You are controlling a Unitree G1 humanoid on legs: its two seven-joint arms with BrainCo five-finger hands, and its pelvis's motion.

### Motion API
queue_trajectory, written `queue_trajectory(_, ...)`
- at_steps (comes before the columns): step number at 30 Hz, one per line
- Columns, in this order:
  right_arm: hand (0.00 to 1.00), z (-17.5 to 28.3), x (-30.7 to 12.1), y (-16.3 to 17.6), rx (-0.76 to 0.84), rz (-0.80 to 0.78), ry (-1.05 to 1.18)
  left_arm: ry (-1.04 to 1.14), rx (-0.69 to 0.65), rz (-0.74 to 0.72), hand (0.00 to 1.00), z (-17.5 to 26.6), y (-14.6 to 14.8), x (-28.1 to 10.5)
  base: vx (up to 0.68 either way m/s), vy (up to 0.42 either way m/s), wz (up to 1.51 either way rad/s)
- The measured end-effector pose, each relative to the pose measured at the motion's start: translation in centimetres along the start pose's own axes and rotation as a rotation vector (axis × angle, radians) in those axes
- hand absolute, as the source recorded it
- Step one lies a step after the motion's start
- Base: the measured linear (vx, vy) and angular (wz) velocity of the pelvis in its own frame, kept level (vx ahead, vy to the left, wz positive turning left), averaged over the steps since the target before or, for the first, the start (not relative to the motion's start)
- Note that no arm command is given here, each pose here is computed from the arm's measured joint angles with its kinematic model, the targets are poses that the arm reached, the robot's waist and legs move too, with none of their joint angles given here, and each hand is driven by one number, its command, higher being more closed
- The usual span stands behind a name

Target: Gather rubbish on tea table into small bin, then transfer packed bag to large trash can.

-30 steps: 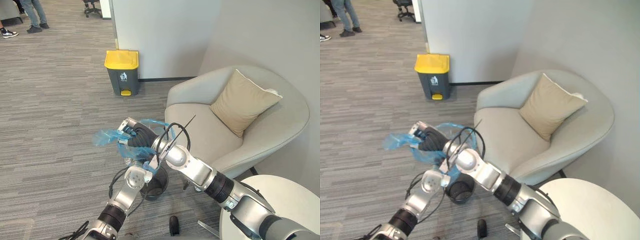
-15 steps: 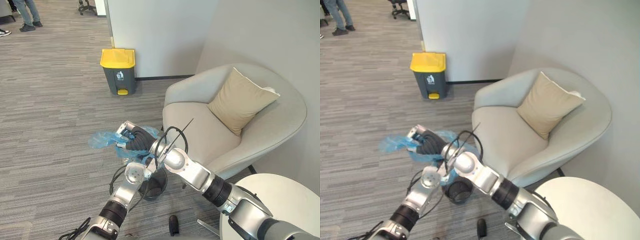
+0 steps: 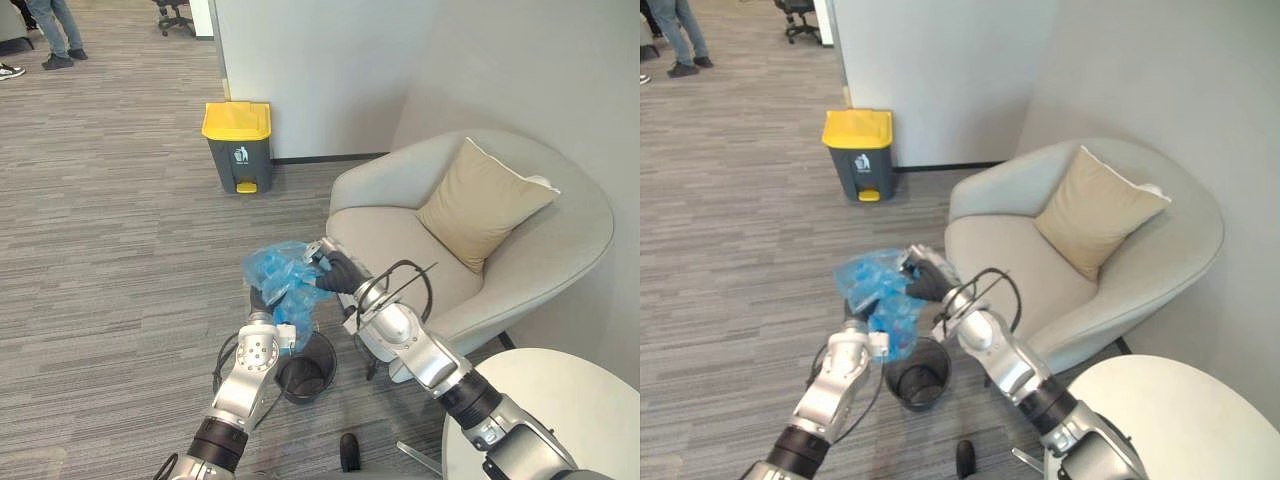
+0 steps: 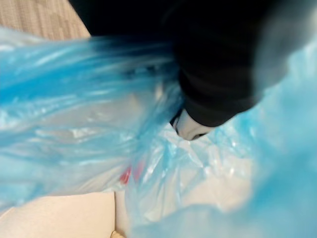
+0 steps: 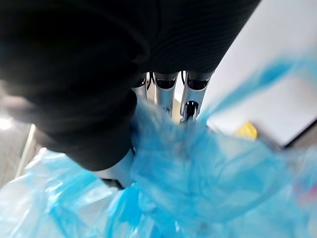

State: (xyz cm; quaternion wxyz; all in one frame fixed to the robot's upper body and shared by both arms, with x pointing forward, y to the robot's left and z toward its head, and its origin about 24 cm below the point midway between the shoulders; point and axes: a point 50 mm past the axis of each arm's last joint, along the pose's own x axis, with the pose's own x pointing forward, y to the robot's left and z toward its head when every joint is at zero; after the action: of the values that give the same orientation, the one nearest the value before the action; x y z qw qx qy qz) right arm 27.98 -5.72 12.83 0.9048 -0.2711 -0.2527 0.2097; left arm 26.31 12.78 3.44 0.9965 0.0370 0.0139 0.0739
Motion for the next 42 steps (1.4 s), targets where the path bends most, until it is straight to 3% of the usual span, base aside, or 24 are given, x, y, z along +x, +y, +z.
queue_trajectory(7,0.0,0.5,-2.1,-2.6,0.071,-0.297,-0.001,0.028,-0.075,0.065,1.0,-0.6,1.3,-1.2,0.0,0.0,0.0)
queue_trajectory(9,0.0,-0.2,-3.3,-2.4,0.153,-0.344,0.046,0.049,-0.087,0.09,1.0,-1.1,1.9,-1.6,0.0,0.0,0.0)
queue_trajectory(11,0.0,-1.7,-4.9,-1.8,0.347,-0.365,0.127,0.091,-0.109,0.126,1.0,-2.1,2.8,-2.2,0.0,0.0,0.0)
queue_trajectory(17,0.0,-7.0,-9.5,0.0,0.586,-0.375,0.401,0.259,-0.105,0.191,1.0,-6.1,4.9,-3.7,-0.02,0.007,0.06)
queue_trajectory(24,0.0,-13.8,-17.6,3.6,0.674,-0.426,0.906,0.542,-0.105,0.251,1.0,-12.2,7.1,-6.9,-0.02,0.004,0.05)
queue_trajectory(31,0.0,-16.0,-23.2,7.2,0.728,-0.396,1.233,0.786,-0.094,0.28,1.0,-16.5,8.1,-10.9,0.0,0.0,0.0)
queue_trajectory(42,0.0,-16.7,-26.9,9.0,0.69,-0.338,1.445,1.013,-0.091,0.318,1.0,-19.6,8.9,-15.6,-0.01,0.001,-0.02)
